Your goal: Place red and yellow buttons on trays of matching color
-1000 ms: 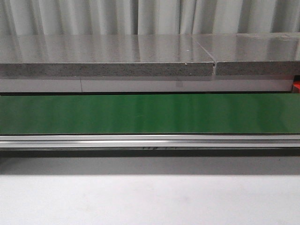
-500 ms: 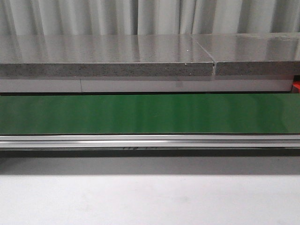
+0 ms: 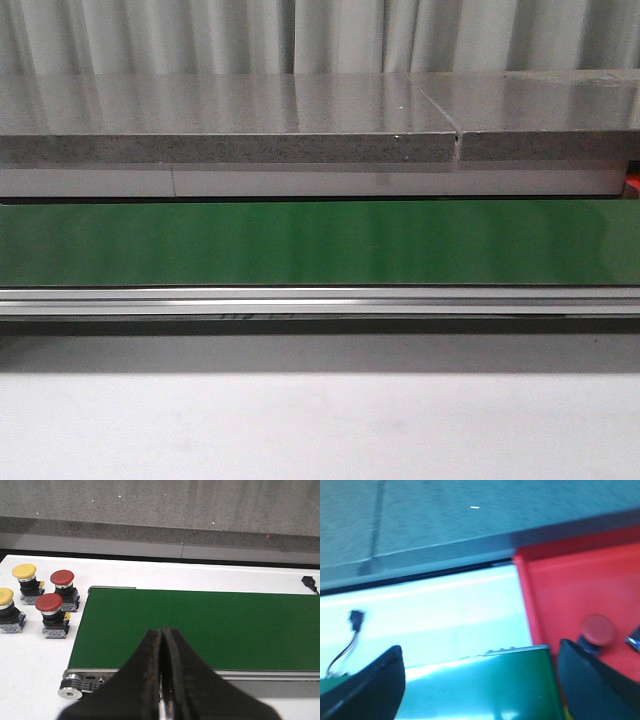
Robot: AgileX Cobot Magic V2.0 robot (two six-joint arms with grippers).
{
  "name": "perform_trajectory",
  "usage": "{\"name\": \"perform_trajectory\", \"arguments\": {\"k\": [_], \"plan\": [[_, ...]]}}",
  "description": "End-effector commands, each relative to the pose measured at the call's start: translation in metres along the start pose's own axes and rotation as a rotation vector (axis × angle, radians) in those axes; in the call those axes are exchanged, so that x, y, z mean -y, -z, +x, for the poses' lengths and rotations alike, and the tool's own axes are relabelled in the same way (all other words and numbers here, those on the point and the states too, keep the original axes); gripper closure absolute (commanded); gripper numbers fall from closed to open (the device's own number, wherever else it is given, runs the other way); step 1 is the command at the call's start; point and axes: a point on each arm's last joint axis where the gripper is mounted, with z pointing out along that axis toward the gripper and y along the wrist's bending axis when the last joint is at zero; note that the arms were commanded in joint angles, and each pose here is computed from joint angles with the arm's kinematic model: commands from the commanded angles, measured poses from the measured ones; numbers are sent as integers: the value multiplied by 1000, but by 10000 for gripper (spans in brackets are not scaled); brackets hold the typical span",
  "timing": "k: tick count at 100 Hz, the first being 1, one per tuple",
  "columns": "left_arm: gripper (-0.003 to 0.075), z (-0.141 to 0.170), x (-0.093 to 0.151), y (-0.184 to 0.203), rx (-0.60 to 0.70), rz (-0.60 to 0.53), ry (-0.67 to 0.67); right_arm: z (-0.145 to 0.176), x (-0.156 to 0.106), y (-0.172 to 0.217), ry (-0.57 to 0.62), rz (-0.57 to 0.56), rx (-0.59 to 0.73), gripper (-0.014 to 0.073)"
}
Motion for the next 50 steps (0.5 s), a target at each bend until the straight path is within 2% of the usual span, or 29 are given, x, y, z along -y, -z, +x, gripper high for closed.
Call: {"name": "perform_trajectory", "arguments": {"k": [1,19,50], "plan": [[739,-14,2,3,87,20,2,-5,-19,26,67,-35,105,-20],[739,-14,2,3,87,20,2,25,-31,45,111,-60,113,-20],[739,-14,2,3,87,20,2,75,-34,76,154,-58,133,-1]]}}
